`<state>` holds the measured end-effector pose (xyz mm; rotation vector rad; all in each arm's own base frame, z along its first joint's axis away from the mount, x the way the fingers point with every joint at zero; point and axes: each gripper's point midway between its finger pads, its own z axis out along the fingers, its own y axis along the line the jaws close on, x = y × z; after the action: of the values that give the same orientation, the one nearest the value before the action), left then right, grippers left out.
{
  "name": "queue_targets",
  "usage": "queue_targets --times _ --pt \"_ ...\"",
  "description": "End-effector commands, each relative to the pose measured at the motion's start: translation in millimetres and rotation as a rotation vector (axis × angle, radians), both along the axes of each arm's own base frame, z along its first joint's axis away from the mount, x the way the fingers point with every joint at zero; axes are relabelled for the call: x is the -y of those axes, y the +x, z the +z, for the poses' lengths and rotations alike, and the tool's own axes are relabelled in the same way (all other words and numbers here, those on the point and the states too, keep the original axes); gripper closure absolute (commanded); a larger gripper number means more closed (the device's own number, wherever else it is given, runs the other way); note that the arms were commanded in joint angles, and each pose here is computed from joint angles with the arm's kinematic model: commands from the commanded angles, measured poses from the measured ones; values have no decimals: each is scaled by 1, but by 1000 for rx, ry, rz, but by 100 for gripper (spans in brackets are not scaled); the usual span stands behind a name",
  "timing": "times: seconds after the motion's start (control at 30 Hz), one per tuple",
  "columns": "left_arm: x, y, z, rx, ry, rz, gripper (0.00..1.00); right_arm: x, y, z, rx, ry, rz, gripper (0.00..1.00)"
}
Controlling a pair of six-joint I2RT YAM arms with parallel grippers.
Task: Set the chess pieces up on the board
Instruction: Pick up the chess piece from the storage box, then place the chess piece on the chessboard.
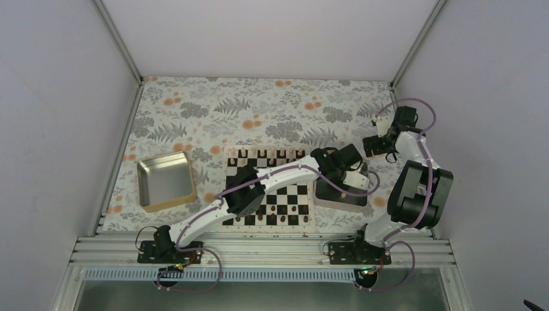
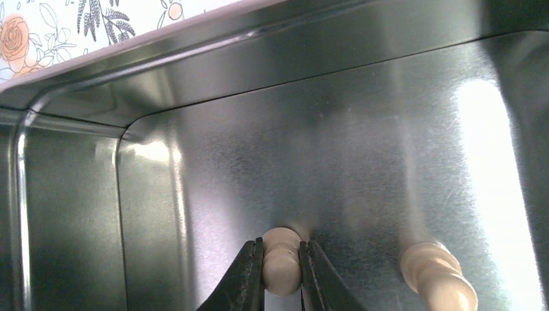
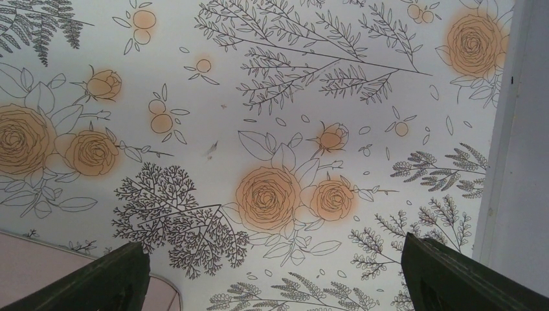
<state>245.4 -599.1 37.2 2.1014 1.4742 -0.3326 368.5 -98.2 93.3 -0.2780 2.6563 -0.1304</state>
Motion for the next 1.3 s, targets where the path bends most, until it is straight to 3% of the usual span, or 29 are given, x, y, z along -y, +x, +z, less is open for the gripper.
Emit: queue_targets --times 0.0,0.3,0.5,0.67,0.87,1.27 --pt "-3 8 52 68 -36 5 94 2 4 13 41 -4 9 0" --pt "-55 24 127 153 23 67 89 1 4 12 37 -4 11 0" --pt "-122 47 160 156 74 180 87 0 3 10 30 -3 12 0" --pt "-208 69 144 182 153 310 85 0 3 7 19 -5 14 0" --pt "-287 66 99 126 249 410 84 -2 4 6 15 -11 13 0" --pt "-343 80 33 24 308 493 84 -2 3 2 -2 -19 7 0"
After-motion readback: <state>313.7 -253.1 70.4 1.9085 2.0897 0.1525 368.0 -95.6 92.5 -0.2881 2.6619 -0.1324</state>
